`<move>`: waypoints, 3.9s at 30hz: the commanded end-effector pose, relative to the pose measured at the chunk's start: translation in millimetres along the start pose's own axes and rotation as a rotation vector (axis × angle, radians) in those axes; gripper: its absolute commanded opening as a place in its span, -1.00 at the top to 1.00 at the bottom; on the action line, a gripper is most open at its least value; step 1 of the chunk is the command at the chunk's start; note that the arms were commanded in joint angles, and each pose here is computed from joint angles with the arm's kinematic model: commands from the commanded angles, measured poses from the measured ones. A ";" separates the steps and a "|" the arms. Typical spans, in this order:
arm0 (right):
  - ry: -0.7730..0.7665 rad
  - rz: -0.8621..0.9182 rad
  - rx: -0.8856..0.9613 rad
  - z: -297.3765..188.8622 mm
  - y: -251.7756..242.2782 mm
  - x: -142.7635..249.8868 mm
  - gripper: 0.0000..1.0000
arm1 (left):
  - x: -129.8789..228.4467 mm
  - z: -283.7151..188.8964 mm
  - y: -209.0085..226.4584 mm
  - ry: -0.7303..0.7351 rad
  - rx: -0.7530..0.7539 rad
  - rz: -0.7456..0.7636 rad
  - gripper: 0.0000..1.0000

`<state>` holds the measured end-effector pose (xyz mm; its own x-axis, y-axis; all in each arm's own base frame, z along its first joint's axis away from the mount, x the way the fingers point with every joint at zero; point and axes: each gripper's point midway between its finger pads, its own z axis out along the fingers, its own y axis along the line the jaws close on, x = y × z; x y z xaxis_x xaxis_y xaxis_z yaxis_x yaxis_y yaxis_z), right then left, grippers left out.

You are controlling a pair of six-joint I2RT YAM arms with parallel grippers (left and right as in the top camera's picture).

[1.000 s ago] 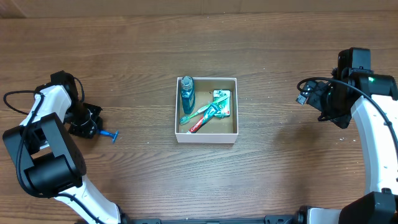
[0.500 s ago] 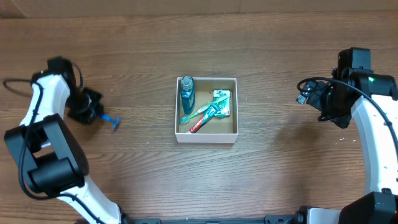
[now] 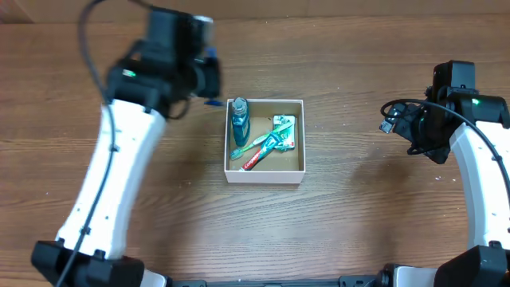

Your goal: Pack container

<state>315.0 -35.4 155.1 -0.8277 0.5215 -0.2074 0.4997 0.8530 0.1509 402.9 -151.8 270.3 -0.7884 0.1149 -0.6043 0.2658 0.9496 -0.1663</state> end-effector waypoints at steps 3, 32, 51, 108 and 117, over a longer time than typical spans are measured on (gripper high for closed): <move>-0.010 0.000 -0.007 -1.5 1.1 -1.4 -1.00 | 22.8 24.3 -63.1 0.054 -0.054 0.463 0.92; -0.009 -0.001 -0.006 -1.5 1.0 -1.2 -1.00 | 102.0 124.9 -56.6 0.443 -0.171 0.594 0.53; -0.114 -0.146 0.031 -4.8 28.0 -10.8 -1.00 | -3.6 -77.6 -3.7 -0.048 -0.294 0.078 -1.00; -0.560 -0.267 -0.257 -73.8 30.9 74.8 -1.00 | 142.1 -179.2 85.9 -0.336 -0.313 -0.137 -1.00; -0.544 -0.262 -0.249 -67.4 21.8 85.1 -1.00 | 200.3 -145.9 95.9 -0.374 -0.335 -0.177 -1.00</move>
<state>238.1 27.3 205.2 -0.6426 0.2792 -0.7135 0.1617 0.9597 0.2300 190.2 2.1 268.1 -0.5116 -0.1048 -0.8528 -0.0739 0.9942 -0.0778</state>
